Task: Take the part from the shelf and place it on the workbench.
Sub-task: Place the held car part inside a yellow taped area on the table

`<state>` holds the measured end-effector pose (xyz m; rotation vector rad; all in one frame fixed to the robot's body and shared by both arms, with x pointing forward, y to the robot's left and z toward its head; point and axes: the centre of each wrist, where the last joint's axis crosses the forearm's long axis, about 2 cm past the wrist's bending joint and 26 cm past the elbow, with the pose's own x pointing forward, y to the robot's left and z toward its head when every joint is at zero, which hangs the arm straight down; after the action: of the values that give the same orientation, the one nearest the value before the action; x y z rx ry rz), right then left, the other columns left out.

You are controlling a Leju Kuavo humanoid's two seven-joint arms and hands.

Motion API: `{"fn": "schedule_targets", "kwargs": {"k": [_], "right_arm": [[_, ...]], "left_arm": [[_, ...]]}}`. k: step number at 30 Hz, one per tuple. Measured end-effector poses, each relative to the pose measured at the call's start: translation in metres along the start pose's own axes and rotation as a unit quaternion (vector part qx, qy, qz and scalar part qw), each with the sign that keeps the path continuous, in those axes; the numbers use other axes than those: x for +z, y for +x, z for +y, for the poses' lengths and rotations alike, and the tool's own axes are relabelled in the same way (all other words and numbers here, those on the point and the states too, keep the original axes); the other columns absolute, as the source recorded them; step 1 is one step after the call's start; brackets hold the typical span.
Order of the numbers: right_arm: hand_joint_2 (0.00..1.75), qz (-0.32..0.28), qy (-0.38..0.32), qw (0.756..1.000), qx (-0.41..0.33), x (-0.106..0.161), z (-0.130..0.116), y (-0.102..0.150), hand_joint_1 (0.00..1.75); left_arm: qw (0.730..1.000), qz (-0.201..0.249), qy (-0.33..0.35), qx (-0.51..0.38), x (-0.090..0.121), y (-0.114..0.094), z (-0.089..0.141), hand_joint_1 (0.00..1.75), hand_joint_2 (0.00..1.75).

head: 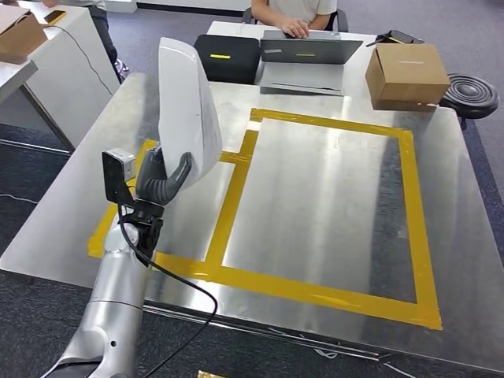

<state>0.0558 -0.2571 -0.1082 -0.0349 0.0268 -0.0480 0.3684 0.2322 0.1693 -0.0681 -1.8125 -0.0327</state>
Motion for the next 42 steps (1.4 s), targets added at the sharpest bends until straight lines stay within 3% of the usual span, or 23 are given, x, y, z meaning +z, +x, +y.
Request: {"fn": "schedule_targets", "kwargs": {"k": [4, 15, 18, 20, 23, 26, 29, 31, 37, 42], "right_arm": [[0.0, 0.007, -0.014, 1.0, 0.001, -0.001, -0.005, -0.001, 0.0], [0.0, 0.004, -0.015, 1.0, 0.0, -0.001, -0.009, 0.0, 0.0], [0.0, 0.007, -0.017, 1.0, 0.002, -0.001, -0.01, 0.0, 0.0], [0.0, 0.008, -0.017, 1.0, 0.003, -0.001, -0.011, 0.0, 0.0], [0.0, 0.006, -0.016, 1.0, 0.003, -0.001, -0.013, -0.001, 0.0], [0.0, 0.006, -0.019, 1.0, 0.002, -0.001, -0.01, -0.001, 0.0], [0.0, 0.008, -0.015, 1.0, 0.003, 0.0, -0.003, -0.001, 0.0], [0.0, 0.01, -0.01, 1.0, 0.004, 0.0, 0.003, -0.002, 0.0], [0.0, 0.014, -0.001, 1.0, 0.006, 0.001, 0.011, -0.004, 0.0], [0.0, 0.014, 0.0, 1.0, 0.006, 0.001, 0.012, -0.005, 0.0]], "left_arm": [[0.999, 0.049, -0.014, -0.012, -0.002, -0.008, -0.008, 1.75, 1.75], [0.995, 0.094, -0.021, -0.033, -0.01, -0.016, -0.022, 1.75, 1.75], [0.991, 0.128, -0.029, -0.039, -0.011, -0.02, -0.025, 1.75, 1.75], [0.987, 0.145, -0.035, -0.067, -0.014, -0.026, -0.026, 1.75, 1.75], [0.973, 0.14, -0.033, -0.18, -0.021, -0.025, -0.027, 1.75, 1.75], [0.921, 0.155, -0.005, -0.358, -0.037, -0.01, -0.026, 1.75, 1.75], [0.825, 0.128, 0.03, -0.549, -0.049, 0.006, -0.019, 1.75, 1.75], [0.776, 0.1, 0.046, -0.622, -0.054, 0.014, -0.01, 1.75, 1.75], [0.702, 0.049, 0.066, -0.708, -0.062, 0.022, 0.006, 1.75, 1.75], [0.67, 0.027, 0.049, -0.74, -0.061, 0.019, 0.011, 1.75, 1.75]]}}
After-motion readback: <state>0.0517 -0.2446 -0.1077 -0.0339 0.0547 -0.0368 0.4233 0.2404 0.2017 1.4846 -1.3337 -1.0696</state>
